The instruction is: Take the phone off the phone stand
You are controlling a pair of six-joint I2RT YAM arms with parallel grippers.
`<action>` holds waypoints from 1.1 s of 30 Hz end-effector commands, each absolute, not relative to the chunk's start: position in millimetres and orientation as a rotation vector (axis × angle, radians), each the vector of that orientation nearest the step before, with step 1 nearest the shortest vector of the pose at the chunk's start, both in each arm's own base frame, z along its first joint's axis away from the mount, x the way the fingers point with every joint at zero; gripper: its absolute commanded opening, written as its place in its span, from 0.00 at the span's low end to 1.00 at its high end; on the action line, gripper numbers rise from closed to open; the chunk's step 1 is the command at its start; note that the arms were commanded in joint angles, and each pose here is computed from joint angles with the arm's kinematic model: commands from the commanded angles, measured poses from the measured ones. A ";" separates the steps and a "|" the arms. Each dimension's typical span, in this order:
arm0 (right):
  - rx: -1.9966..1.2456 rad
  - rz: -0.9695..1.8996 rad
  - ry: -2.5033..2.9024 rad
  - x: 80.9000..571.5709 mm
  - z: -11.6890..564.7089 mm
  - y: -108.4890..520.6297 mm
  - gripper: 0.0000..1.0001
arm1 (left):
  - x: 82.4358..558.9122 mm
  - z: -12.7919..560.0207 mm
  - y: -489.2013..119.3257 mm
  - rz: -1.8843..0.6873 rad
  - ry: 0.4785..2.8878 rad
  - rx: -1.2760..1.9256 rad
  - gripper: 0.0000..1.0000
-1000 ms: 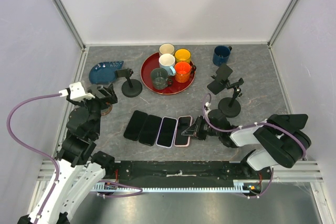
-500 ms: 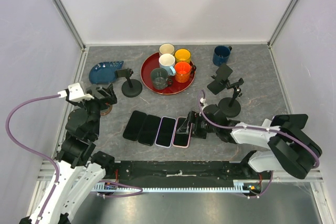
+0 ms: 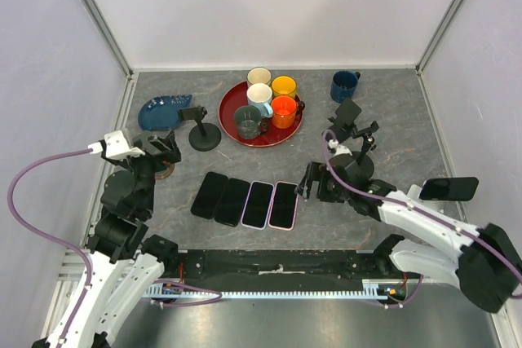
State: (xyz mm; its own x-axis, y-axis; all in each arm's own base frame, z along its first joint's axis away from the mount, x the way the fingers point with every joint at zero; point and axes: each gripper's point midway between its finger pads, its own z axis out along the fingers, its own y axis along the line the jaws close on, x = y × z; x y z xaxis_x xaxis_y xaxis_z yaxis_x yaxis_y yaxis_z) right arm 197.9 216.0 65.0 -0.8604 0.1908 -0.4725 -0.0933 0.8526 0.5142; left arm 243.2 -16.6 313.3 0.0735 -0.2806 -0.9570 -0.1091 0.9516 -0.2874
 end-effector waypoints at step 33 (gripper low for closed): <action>0.997 -0.620 2.030 257.3 276.6 -154.1 0.98 | 194.8 325.5 -32.1 -0.354 1.376 -0.247 0.97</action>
State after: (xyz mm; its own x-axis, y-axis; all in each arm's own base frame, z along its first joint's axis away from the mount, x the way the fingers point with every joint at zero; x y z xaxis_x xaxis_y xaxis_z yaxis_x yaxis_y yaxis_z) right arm 276.4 -130.8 279.3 -0.4009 0.3857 -0.8310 0.7540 0.6541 -0.0602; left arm 199.0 -31.8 326.0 0.1398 -0.3717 -0.9178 0.0863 0.9279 -0.3627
